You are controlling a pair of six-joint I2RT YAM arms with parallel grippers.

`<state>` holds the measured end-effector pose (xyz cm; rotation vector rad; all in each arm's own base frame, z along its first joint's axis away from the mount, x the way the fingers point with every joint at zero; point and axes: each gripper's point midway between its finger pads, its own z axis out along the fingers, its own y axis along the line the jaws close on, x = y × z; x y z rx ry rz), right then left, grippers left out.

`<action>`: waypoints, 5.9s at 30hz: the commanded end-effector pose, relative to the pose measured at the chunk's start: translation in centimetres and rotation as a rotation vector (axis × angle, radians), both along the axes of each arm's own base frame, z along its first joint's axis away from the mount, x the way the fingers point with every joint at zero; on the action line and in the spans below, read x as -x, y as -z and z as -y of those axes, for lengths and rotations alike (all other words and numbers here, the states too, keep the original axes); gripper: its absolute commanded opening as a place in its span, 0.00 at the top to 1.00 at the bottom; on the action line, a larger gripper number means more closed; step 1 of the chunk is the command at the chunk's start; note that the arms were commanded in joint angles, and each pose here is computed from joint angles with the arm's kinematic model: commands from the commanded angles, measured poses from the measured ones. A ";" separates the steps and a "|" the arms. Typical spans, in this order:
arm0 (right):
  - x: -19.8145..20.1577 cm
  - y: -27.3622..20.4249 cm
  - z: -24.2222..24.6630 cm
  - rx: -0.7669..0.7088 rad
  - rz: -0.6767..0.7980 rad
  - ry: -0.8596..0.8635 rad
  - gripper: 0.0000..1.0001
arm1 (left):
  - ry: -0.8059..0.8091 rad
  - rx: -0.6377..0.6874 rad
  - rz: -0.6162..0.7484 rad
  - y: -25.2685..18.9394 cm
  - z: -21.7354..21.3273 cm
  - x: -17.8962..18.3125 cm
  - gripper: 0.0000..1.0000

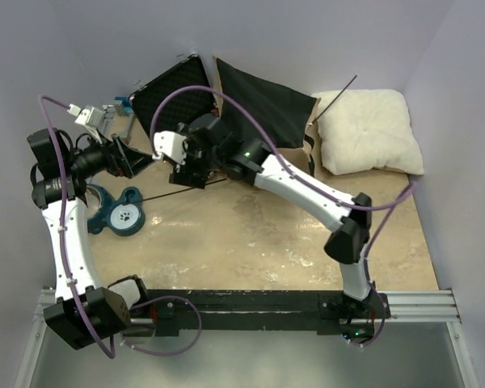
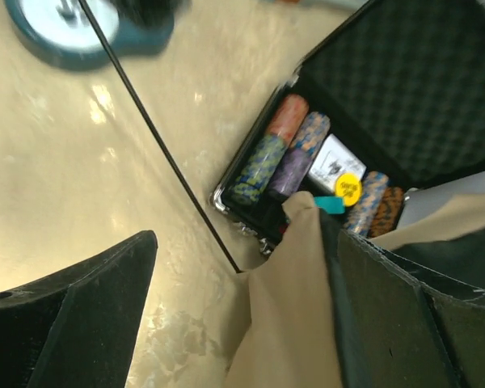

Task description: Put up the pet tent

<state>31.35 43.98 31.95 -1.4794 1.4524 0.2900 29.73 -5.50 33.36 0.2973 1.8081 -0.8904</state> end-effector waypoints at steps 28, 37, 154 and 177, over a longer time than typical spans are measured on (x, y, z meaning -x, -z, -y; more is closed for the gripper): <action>-14.7 13.2 -0.4 0.464 0.328 -0.070 0.05 | -0.078 0.017 -0.104 1.0 -3.8 1.8 0.01; -13.9 8.6 1.4 0.384 0.331 -0.068 0.96 | -0.126 0.066 -0.118 1.7 -7.0 1.4 0.01; -2.1 -2.1 10.5 -0.013 -0.142 -0.251 0.12 | 0.572 0.062 0.913 -14.5 9.8 16.1 1.00; -2.2 3.9 12.6 0.162 -0.145 -0.263 0.20 | 0.571 0.016 0.870 -12.2 9.9 16.0 1.00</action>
